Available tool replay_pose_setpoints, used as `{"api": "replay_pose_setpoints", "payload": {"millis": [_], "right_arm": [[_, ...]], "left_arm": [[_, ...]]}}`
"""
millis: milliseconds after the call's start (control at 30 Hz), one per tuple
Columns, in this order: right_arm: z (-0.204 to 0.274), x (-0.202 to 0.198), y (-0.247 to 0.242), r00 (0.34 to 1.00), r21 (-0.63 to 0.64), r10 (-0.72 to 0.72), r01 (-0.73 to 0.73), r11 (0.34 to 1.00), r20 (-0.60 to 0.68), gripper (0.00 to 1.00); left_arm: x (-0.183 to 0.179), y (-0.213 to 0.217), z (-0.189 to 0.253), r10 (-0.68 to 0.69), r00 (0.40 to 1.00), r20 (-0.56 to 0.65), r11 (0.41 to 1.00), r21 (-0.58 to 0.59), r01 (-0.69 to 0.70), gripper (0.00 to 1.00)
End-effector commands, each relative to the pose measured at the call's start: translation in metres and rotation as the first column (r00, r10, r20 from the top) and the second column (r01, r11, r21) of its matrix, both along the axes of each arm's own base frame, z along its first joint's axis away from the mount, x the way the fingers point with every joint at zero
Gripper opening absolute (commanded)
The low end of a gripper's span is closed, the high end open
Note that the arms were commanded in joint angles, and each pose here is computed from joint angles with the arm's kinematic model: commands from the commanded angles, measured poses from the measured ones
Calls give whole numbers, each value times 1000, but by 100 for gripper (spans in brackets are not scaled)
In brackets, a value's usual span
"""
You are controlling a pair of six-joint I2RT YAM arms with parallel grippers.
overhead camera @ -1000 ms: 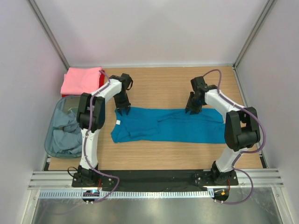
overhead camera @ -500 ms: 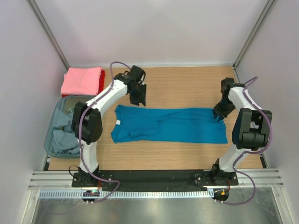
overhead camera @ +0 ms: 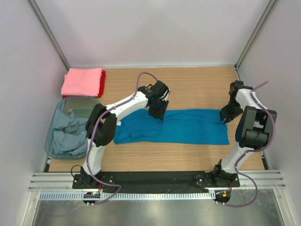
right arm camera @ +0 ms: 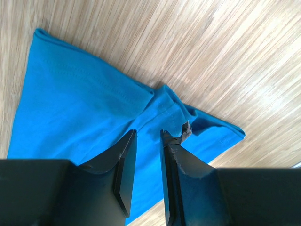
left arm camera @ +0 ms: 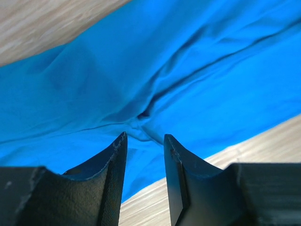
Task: Fold and stack the t-shirts
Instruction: Fold the tshirt
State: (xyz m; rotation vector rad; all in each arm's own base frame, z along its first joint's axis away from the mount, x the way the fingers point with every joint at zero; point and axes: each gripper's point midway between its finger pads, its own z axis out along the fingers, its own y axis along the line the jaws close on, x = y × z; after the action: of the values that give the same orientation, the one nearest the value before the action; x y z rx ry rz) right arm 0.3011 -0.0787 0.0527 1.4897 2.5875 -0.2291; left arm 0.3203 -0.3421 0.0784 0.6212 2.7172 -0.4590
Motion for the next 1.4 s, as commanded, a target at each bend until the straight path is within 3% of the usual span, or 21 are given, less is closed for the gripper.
{"api": "replay_pose_setpoints", "payload": {"millis": [0,233,567,667,700,800,867,1133,1367], "right_arm": [[-5,2,-12,1000,-34,-23,23,999,7,33],[-23,11,-17,999,-23,-29,30,999,16,34],[-38,19,-25,1000,-48,-20,21,999,17,34],[-40,19,-28,1000,-63,-17,18,998,9,31],[-40,19,-29,1000,-70,-15,16,997,5,25],[-36,17,-35,1000,-97,-12,11,995,-1,7],[-32,17,-39,1000,-116,-4,3,993,-5,1],[-16,17,-46,1000,-157,23,-22,987,4,1],[-16,19,-39,999,-119,45,-42,992,23,1]], "left_arm": [[-3,6,-8,39,999,1,998,47,-39,39],[-15,19,-39,65,996,-53,989,136,-57,40],[-20,19,-55,74,995,-65,984,167,-62,41],[-20,22,-56,78,995,-67,981,184,-65,31],[-20,22,-55,80,995,-66,981,183,-66,21],[-18,29,-52,92,995,-46,973,217,-80,7],[-17,31,-48,93,995,-42,970,228,-81,1],[-15,50,-41,102,995,-11,946,310,-94,0],[-23,49,-40,83,996,-45,953,294,-67,0]]}}
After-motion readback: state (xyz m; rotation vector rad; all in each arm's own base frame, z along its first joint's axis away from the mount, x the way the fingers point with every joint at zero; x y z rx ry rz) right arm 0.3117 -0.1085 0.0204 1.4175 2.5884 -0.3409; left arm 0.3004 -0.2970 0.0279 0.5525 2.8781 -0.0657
